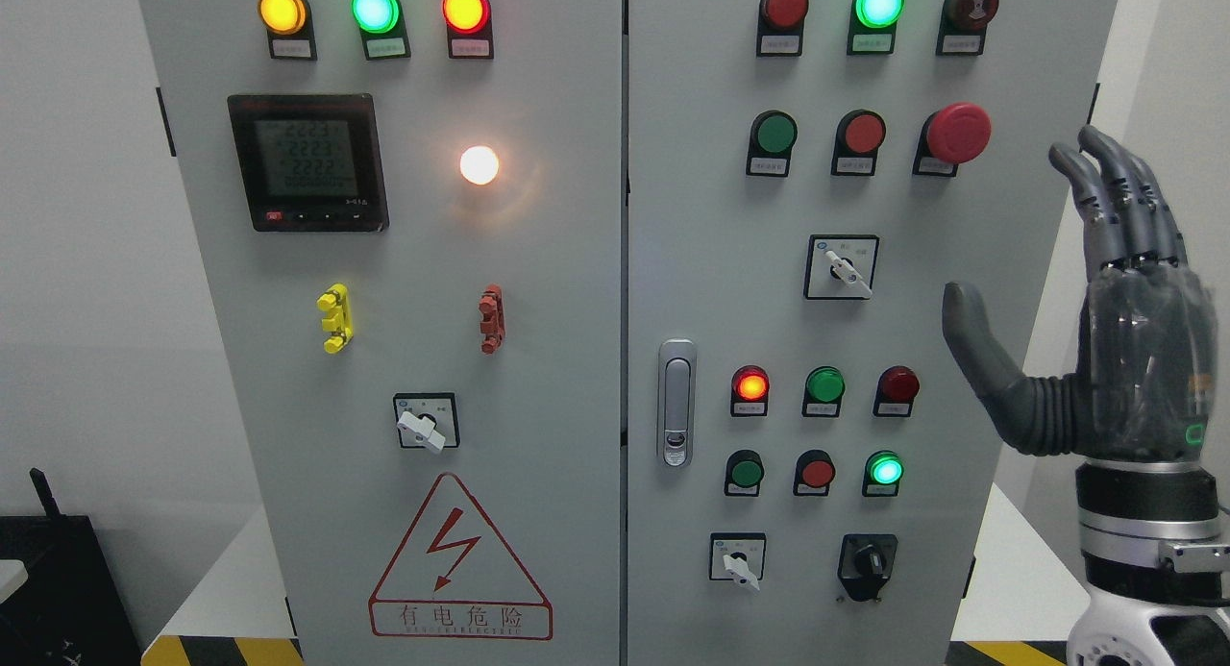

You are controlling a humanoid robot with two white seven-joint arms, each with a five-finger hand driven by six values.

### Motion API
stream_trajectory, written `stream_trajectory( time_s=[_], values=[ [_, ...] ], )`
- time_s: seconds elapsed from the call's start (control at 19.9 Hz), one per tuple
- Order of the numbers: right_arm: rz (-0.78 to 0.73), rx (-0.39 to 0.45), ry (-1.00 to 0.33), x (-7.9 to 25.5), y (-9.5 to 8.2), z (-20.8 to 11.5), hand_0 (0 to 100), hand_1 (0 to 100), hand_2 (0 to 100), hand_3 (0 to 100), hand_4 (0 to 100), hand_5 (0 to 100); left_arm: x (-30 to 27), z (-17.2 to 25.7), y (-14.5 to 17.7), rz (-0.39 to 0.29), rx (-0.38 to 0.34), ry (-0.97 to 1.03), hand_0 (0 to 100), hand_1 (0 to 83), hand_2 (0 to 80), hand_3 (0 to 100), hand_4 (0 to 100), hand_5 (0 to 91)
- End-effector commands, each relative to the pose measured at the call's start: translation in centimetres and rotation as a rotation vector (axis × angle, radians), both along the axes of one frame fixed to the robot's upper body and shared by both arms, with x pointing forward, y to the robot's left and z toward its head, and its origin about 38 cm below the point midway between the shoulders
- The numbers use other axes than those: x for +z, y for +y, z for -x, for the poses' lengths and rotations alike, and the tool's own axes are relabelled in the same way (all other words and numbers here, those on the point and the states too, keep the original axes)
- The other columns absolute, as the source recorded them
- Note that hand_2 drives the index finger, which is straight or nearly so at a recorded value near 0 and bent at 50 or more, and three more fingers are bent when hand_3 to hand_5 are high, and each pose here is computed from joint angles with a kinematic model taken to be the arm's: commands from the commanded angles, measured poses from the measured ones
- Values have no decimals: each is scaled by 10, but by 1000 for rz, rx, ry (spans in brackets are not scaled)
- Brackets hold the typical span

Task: Rotate and turn off gray switch
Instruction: 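Raise the right hand and open its fingers near the cabinet door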

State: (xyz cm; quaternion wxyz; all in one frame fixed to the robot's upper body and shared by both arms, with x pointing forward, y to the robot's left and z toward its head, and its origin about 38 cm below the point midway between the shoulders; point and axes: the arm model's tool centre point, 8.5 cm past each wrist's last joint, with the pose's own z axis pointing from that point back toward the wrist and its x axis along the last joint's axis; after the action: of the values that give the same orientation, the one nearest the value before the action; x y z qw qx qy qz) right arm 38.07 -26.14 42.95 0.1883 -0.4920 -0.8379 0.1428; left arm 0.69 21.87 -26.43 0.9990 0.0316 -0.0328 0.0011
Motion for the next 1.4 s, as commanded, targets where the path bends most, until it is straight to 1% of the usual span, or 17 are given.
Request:
stream_trajectory(
  time_s=[0.0,0.4,0.55,0.6,0.65,0.7,0.75,0.8,0.85,0.9,0.95,1.0,1.1,1.15,1.2,1.3,1.35],
  values=[
    [-5,1,1,0,0,-1,325,189,0,0,0,0,0,-15,0,1,27,-35,120,389,0,0,0,0],
    [-7,-7,-8,2,-3,2,325,195,0,0,0,0,0,-15,0,1,27,-35,120,389,0,0,0,0],
    [-24,-5,-33,4,-3,3,317,265,0,44,4,0,0,-15,0,1,27,-35,120,389,0,0,0,0],
    [-34,5,-43,5,-3,4,325,289,3,187,165,2,0,-15,0,1,25,-35,120,389,0,0,0,0],
    [-48,27,-46,4,-3,4,351,318,60,319,244,112,0,-15,0,1,27,-35,120,389,0,0,0,0],
    [-59,43,-48,4,-4,5,361,333,72,344,258,136,0,-15,0,1,25,-35,120,389,0,0,0,0],
    [-62,45,-45,3,-4,4,378,356,94,379,312,228,0,-15,0,1,27,-35,120,389,0,0,0,0],
    [-63,46,-45,3,-4,4,386,375,98,425,402,340,0,-15,0,1,27,-35,120,389,0,0,0,0],
    [-66,45,-47,3,-4,4,388,386,104,429,409,369,0,-15,0,1,27,-35,120,389,0,0,0,0],
    [-71,44,-47,3,-5,4,377,410,128,472,471,471,0,-15,0,1,27,-35,120,389,0,0,0,0],
    [-76,45,-47,3,-5,3,352,428,155,498,505,535,0,-15,0,1,27,-35,120,389,0,0,0,0],
    [-92,38,-40,3,-7,3,342,426,167,506,518,562,0,-15,0,1,27,-35,120,389,0,0,0,0],
    [-158,37,-12,2,-12,0,271,383,216,543,583,690,0,-15,0,1,27,-35,120,389,0,0,0,0],
    [-184,48,-4,1,-13,-1,220,362,252,574,630,782,0,-15,0,1,27,-35,120,389,0,0,0,0],
    [-199,56,3,0,-13,-2,168,354,299,637,708,913,0,-15,0,1,25,-35,120,389,0,0,0,0],
    [-210,54,17,-2,-14,-3,138,362,348,720,770,988,0,-15,0,1,28,-35,120,389,0,0,0,0],
    [-213,59,29,-4,-14,-4,129,372,379,759,800,997,0,-15,0,1,27,-35,120,389,0,0,0,0]
  ],
)
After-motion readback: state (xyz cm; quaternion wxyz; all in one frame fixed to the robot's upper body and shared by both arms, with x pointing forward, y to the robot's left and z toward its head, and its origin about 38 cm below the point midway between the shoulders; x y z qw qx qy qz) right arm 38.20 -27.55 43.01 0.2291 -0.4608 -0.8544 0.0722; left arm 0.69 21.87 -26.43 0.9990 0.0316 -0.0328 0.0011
